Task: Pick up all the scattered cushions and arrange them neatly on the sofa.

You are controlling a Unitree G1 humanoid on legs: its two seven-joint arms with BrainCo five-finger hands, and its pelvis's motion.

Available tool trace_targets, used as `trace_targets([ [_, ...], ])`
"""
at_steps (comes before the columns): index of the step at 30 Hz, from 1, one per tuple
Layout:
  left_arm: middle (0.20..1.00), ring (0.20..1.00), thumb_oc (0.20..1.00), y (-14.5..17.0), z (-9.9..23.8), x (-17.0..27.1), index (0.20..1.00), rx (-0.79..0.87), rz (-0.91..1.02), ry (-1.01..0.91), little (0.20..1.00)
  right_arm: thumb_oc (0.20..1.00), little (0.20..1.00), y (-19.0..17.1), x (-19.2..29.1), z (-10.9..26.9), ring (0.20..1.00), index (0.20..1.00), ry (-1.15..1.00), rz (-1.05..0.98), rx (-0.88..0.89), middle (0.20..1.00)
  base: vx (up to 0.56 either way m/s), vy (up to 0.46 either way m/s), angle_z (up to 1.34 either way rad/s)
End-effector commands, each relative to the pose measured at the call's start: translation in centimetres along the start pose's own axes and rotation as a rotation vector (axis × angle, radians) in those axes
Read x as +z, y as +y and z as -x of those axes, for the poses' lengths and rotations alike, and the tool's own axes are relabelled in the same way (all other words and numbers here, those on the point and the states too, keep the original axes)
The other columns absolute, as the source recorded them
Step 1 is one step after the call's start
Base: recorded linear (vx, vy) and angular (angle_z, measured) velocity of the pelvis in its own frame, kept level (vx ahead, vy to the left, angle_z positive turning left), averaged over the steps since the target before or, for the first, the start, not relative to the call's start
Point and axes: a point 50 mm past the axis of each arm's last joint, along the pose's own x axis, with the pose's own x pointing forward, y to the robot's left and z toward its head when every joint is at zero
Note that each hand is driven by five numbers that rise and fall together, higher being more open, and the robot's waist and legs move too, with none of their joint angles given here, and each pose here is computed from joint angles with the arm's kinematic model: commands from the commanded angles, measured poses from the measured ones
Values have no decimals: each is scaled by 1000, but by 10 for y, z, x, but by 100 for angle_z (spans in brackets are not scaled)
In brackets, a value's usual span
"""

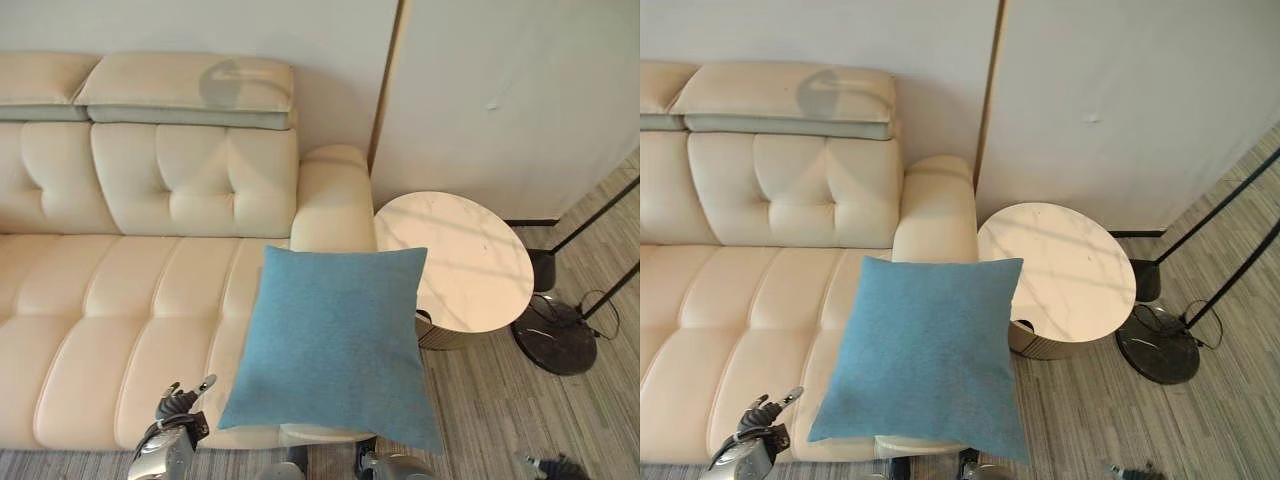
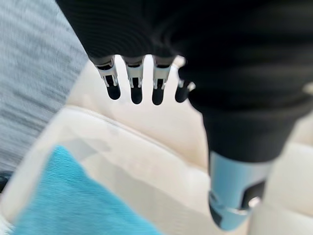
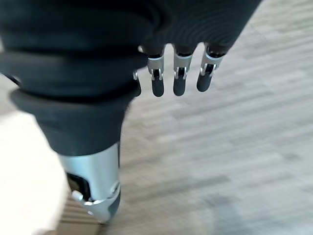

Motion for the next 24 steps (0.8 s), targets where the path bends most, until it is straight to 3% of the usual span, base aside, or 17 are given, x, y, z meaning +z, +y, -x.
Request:
trace_targets([
  [1, 1000, 1000, 1000, 1, -9, 34, 1000, -21, -5, -87, 1000, 1000, 1000, -24, 59, -6, 1000, 1000, -204, 26, -52, 1000, 28, 1, -12],
  [9, 1000, 1000, 1000, -26, -14, 37, 1000, -87, 33, -44, 1000, 1000, 1000, 32, 139, 11, 1000, 1000, -436, -31, 118, 1000, 27, 10, -1],
  [10, 1000, 1000, 1000, -39, -14, 34, 1000, -114, 37, -25, 1000, 1000, 1000, 57, 153, 22, 1000, 1000, -482, -47, 187, 1000, 23, 20, 4],
  [13, 1000, 1000, 1000, -50, -12, 30, 1000, -140, 25, -1, 1000, 1000, 1000, 79, 161, 32, 1000, 1000, -508, -67, 249, 1000, 23, 34, 3],
  [17, 1000, 1000, 1000, -81, -7, 21, 1000, -203, -34, 36, 1000, 1000, 1000, 135, 174, 64, 1000, 1000, -565, -73, 417, 1000, -6, 30, 1],
  [24, 1000, 1000, 1000, -132, 4, 30, 1000, -318, -158, -8, 1000, 1000, 1000, 186, 182, 105, 1000, 1000, -632, -27, 597, 1000, -48, 32, 1],
])
